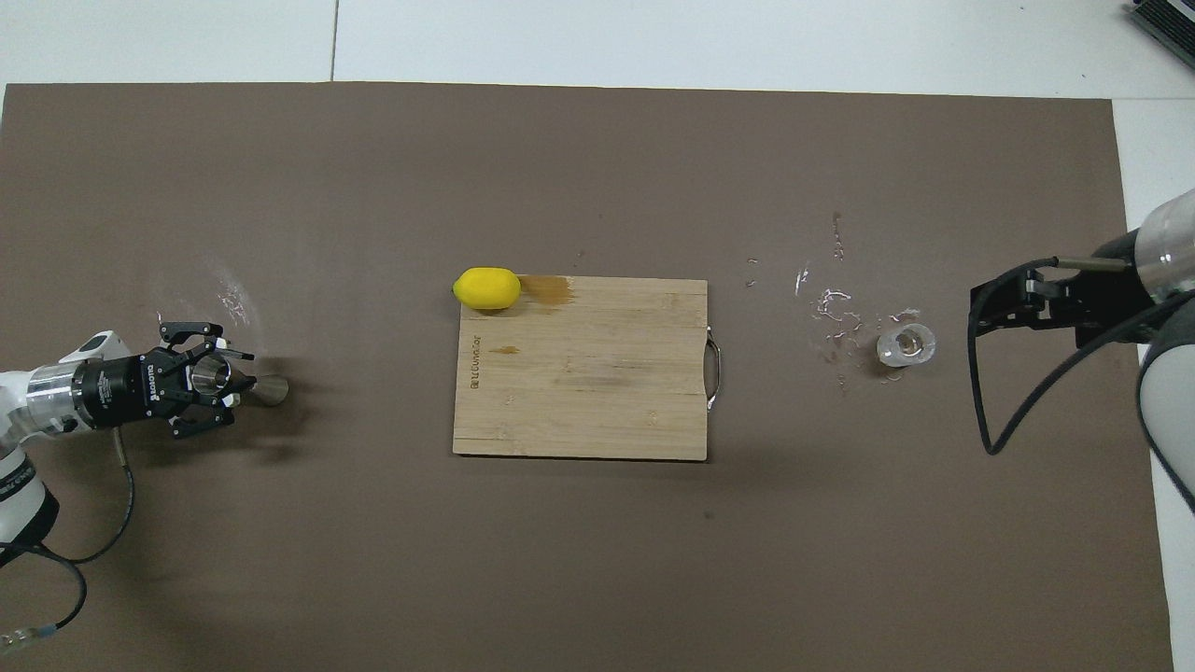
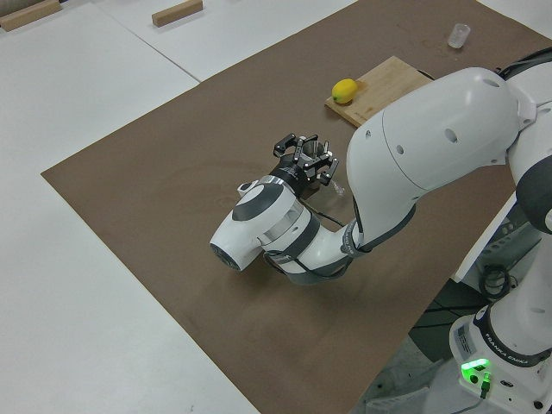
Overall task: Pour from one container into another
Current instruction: 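Carry the metal cup with the left gripper onto the cutting board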
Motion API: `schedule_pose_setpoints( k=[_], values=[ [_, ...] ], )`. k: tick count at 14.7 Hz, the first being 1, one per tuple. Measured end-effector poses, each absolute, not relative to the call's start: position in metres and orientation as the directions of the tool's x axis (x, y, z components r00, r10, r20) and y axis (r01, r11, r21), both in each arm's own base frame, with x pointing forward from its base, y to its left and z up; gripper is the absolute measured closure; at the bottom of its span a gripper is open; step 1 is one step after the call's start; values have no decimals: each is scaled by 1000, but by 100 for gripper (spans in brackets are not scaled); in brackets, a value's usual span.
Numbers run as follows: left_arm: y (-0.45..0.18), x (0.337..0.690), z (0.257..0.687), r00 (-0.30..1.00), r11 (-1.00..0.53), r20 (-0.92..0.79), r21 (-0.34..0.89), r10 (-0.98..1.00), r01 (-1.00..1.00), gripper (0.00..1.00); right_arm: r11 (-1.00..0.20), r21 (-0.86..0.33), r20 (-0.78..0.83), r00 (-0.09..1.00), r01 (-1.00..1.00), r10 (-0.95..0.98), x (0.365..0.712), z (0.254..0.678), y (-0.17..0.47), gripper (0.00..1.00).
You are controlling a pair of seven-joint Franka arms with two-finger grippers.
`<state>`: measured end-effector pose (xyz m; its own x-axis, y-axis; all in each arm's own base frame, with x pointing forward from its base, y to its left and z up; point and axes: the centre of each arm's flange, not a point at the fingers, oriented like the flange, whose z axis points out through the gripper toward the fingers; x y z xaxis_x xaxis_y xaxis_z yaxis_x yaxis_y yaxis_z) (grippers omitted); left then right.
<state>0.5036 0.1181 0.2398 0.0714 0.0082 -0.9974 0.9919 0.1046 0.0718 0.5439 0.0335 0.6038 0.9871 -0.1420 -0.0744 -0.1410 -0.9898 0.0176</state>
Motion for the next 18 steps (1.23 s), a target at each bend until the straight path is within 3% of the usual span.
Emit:
schedule_pose_setpoints(
  k=[7, 18],
  values=[
    [95, 510, 252, 97, 56, -995, 97, 11, 994, 78, -990, 18, -74, 987, -141, -142, 544, 604, 34, 0],
    [-4, 519, 308, 190, -67, -982, 189, 7, 980, 78, -990, 18, -74, 987, -141, -142, 544, 604, 34, 0]
  ],
)
